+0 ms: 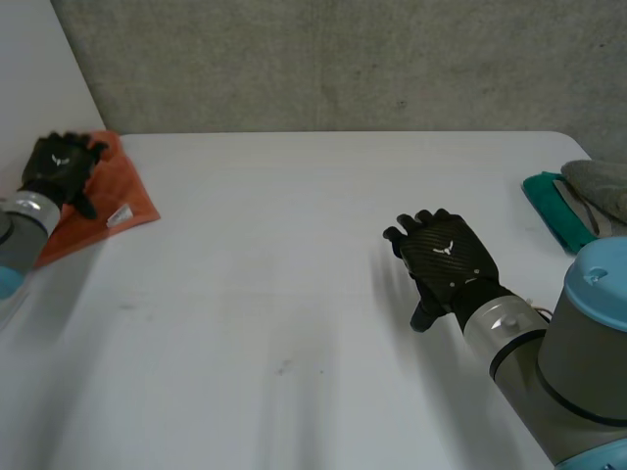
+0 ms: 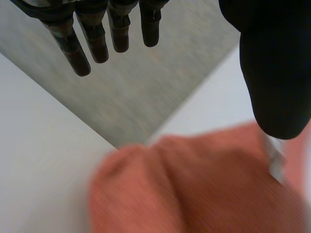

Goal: Fold the laundry.

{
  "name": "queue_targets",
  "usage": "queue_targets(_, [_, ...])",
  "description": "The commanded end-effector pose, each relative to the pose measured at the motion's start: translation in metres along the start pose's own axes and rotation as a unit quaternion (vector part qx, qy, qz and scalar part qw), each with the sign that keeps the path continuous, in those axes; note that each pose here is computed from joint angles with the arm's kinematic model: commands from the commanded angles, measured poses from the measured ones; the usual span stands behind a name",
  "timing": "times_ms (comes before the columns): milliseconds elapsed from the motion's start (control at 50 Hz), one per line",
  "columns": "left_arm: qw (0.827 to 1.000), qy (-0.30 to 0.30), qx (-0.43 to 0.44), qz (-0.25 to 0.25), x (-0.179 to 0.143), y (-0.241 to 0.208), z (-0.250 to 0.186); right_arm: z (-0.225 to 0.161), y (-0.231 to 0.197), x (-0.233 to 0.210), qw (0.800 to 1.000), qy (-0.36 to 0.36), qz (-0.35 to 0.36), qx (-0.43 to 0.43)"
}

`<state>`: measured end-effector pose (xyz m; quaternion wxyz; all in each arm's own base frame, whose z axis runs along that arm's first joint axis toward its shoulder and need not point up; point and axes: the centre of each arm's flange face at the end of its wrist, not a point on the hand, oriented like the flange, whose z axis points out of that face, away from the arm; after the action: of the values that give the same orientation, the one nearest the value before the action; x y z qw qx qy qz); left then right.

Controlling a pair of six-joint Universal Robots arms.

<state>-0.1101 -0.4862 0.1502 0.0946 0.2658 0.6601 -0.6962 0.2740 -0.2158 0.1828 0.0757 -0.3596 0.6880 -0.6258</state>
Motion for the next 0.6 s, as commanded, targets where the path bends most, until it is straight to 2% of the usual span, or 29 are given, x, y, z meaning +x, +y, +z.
queue_targets(20, [0.997, 0.031, -0.063, -0.025, -0.016, 0.036, 0.000, 0.003, 0.003, 0.008, 1.000, 0.008, 0.000, -0.004])
queue_targets(180, [0.994, 0.070, -0.070, -0.041, -0.012, 0.037, -0.001, 0.004, 0.005, 0.012, 1.000, 0.010, 0.001, -0.005])
queue_targets(600, [0.993, 0.092, -0.054, -0.041, 0.015, 0.041, 0.016, 0.007, 0.007, 0.018, 1.000, 0.016, 0.003, -0.003])
